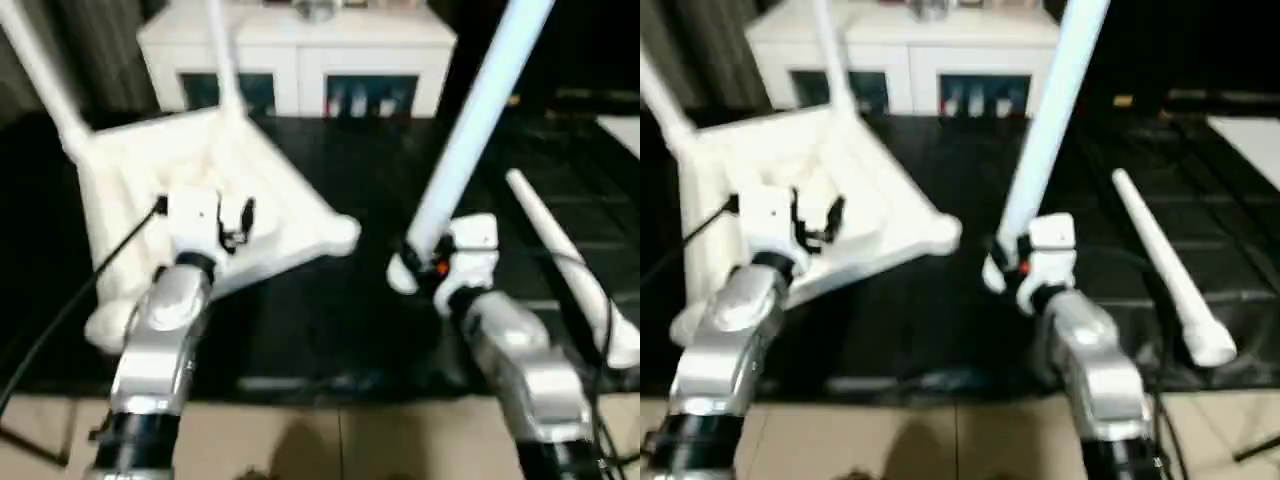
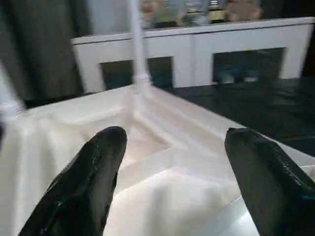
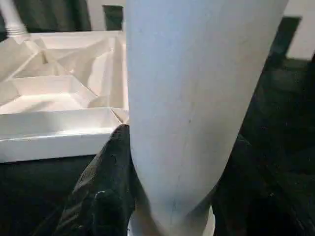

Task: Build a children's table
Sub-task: Pick table leg

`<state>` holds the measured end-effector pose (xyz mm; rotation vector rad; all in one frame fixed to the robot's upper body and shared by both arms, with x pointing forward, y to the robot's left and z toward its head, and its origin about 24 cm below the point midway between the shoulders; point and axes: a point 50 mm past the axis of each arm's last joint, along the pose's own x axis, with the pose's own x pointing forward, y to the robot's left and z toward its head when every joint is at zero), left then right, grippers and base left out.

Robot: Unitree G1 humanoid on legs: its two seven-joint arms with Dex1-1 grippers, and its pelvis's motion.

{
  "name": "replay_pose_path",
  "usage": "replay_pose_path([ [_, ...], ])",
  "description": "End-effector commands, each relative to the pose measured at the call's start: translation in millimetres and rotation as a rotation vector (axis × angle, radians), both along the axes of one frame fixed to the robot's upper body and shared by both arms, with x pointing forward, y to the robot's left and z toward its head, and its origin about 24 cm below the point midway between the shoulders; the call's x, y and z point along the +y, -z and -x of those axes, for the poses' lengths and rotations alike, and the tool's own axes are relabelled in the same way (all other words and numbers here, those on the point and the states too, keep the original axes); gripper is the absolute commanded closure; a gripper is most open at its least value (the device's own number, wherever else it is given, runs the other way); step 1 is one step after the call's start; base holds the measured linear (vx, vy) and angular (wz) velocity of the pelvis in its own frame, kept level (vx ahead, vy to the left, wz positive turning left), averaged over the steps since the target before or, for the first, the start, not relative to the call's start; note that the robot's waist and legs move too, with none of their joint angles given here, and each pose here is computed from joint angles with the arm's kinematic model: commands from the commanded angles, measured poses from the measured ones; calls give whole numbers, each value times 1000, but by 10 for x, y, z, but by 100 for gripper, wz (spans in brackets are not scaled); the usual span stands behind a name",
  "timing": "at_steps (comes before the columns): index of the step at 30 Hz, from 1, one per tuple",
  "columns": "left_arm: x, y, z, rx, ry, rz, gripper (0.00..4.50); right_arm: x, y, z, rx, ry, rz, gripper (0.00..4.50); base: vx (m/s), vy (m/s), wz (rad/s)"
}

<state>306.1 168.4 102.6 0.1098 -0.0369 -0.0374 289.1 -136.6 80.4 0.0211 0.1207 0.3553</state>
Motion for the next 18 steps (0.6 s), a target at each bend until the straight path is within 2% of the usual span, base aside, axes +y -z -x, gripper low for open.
replay_pose_path([
  [1,-78,-5,-10,19,33,39,79,-98,-65,-19,-36,25,30,264,-96,-55,-3],
  [7,-88,-1,0,16,58,42,79,-120,-76,-32,-41,25,39,264,-87,-60,-15],
  [18,-151,-6,8,15,90,79,79,-159,-86,-28,-44,31,57,264,22,31,-6],
])
